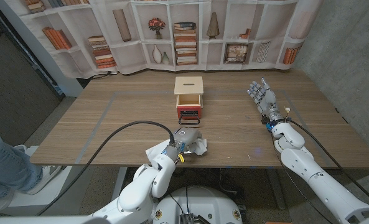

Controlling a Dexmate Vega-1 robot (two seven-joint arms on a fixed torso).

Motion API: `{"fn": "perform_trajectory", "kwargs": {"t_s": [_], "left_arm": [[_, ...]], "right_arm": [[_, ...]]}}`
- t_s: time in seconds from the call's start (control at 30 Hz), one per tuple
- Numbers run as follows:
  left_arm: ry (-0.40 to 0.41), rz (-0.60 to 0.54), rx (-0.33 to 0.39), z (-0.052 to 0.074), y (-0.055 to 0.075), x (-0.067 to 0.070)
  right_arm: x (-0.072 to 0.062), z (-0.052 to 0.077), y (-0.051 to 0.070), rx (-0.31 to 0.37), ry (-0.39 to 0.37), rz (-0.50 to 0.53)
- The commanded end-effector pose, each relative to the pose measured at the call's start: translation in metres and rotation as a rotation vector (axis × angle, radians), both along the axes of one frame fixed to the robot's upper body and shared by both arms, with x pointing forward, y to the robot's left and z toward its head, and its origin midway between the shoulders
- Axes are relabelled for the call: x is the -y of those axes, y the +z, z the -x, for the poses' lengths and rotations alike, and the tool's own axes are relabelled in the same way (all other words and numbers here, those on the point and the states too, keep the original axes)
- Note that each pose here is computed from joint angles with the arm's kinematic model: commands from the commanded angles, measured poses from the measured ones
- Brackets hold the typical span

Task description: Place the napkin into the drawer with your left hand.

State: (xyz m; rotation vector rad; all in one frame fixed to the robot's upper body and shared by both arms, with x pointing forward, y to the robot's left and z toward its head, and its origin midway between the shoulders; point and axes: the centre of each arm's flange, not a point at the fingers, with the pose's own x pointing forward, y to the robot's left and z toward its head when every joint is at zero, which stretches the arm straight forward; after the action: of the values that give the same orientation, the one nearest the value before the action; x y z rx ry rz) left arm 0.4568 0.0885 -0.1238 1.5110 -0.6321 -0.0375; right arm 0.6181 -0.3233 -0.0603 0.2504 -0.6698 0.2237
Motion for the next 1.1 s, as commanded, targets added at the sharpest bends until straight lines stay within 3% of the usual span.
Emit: {"fn": "perform_trajectory", "kwargs": {"t_s": [0.03, 0.63, 1.1], "left_arm": [[0.015, 0.014, 0.044, 0.007, 0.013, -0.004], [0.007, 0.029, 0.076, 0.016, 0.029, -0.006], [-0.046, 0.062, 0.044, 0.021, 0.042, -0.009]], "right_arm": [[0.001, 0.003, 0.002, 0.008, -0.004, 0.009], [0.004, 0.002, 0.004, 0.011, -0.003, -0.004], [0.008, 0.004, 0.007, 0.019, -0.008, 0.003]]}}
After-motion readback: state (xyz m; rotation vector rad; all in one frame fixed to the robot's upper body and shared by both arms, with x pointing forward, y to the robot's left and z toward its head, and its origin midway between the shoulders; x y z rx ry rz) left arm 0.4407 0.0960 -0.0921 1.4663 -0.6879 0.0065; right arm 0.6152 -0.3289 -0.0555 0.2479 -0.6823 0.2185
